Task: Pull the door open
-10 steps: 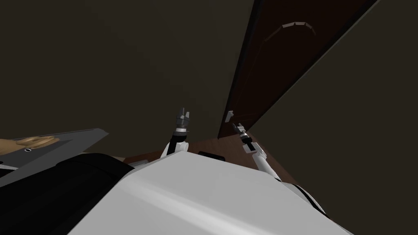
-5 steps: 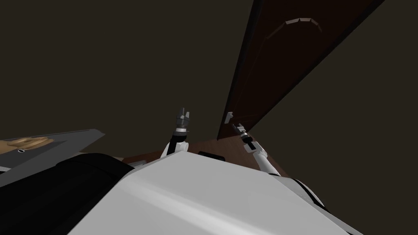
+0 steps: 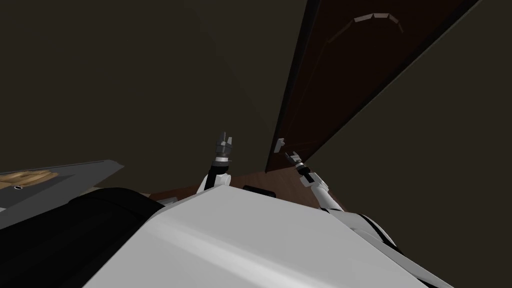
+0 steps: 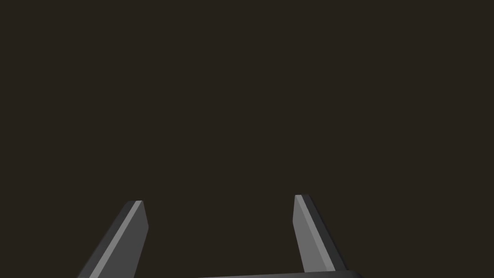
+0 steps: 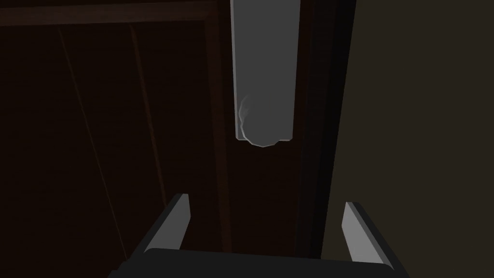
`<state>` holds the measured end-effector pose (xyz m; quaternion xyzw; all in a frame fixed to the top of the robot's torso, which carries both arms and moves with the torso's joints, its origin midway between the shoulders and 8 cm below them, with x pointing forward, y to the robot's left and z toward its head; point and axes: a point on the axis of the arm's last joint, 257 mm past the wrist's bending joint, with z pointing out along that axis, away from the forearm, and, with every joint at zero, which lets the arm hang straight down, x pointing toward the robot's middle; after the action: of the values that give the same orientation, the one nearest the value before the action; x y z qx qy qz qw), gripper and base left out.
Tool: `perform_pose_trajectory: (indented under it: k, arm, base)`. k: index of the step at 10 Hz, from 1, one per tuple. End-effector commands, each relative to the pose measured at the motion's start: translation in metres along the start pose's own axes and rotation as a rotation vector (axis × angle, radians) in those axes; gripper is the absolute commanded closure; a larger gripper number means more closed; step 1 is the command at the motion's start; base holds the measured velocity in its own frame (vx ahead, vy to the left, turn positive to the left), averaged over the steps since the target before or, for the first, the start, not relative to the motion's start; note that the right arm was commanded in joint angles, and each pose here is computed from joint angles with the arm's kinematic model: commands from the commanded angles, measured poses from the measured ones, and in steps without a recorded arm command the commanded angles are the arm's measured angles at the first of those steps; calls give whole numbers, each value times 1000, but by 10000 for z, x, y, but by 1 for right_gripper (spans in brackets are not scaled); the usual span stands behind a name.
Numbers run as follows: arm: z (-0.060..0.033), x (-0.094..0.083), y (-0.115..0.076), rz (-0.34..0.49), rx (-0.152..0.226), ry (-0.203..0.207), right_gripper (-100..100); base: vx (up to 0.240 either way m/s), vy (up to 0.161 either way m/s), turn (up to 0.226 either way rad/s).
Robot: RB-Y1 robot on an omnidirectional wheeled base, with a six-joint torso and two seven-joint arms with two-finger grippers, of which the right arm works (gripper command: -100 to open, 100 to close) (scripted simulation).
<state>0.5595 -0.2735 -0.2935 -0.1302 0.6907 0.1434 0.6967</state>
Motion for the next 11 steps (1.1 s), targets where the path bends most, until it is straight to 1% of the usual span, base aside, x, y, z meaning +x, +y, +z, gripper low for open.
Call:
perform_pose_trajectory:
  k: [1, 8, 9, 10, 11]
  arm:
    - [9, 4, -4, 0, 6, 0, -100]
    - [50, 27, -18, 3, 31, 2, -100]
    - [48, 24, -17, 3, 29, 1, -100]
    - [48, 24, -17, 3, 29, 1, 100]
    - [48, 24, -17, 3, 29, 1, 100]
  base:
    - [141, 6, 35]
    - [191, 59, 39]
    - [76, 18, 2]
    - [-14, -4, -12]
    - [-34, -8, 10]
